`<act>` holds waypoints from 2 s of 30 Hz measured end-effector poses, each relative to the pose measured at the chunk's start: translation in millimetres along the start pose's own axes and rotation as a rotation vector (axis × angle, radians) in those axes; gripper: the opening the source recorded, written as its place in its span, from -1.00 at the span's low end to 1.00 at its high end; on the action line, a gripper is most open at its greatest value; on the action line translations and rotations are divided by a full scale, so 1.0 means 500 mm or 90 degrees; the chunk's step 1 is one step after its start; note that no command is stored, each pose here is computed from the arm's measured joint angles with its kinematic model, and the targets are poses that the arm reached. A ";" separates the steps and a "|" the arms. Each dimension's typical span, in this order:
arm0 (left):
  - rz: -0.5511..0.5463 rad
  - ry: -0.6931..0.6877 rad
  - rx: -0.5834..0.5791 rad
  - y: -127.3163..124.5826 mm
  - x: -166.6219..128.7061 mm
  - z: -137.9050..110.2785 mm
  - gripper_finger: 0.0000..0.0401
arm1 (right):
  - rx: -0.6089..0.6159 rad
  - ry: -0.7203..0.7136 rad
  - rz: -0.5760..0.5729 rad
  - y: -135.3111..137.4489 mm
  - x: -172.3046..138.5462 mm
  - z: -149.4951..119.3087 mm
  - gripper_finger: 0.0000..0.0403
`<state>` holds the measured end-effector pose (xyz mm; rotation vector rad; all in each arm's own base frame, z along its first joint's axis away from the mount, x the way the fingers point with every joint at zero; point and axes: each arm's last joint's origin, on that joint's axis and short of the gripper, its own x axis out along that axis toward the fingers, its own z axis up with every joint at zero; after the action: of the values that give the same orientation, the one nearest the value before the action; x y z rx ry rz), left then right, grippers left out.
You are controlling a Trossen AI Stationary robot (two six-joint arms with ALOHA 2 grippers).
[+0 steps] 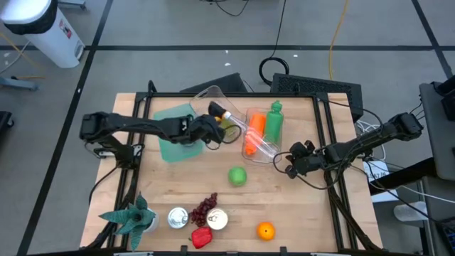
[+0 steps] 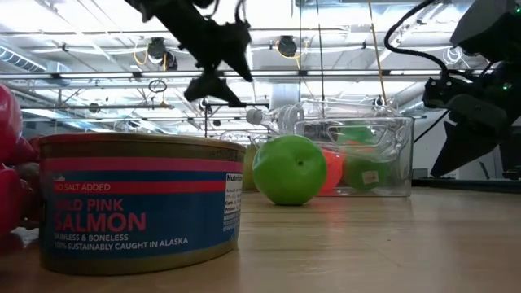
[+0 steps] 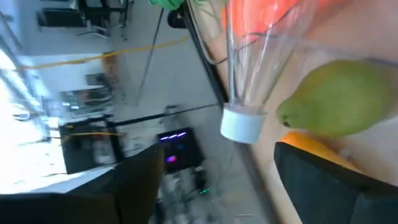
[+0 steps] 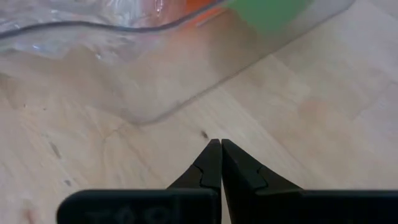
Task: Pick & Place Food Item
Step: Put the transparent bottle into the right transparent bin upright
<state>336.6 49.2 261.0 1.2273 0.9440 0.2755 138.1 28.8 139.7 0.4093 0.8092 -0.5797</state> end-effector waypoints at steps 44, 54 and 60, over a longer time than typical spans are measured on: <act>-0.269 -0.503 -0.632 0.038 0.024 -0.231 0.70 | -0.029 -0.028 0.057 0.008 -0.012 0.012 -1.00; -0.330 -0.463 -0.606 0.029 0.109 -0.258 0.85 | -0.035 -0.031 0.058 0.008 -0.012 0.013 -1.00; -0.360 -0.473 -0.609 0.030 0.156 -0.275 0.82 | -0.030 -0.030 0.059 0.008 -0.012 0.013 -1.00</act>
<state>286.8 197.6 234.1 0.1040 0.3634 -0.1811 141.0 30.4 148.6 0.3865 0.7536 -0.4820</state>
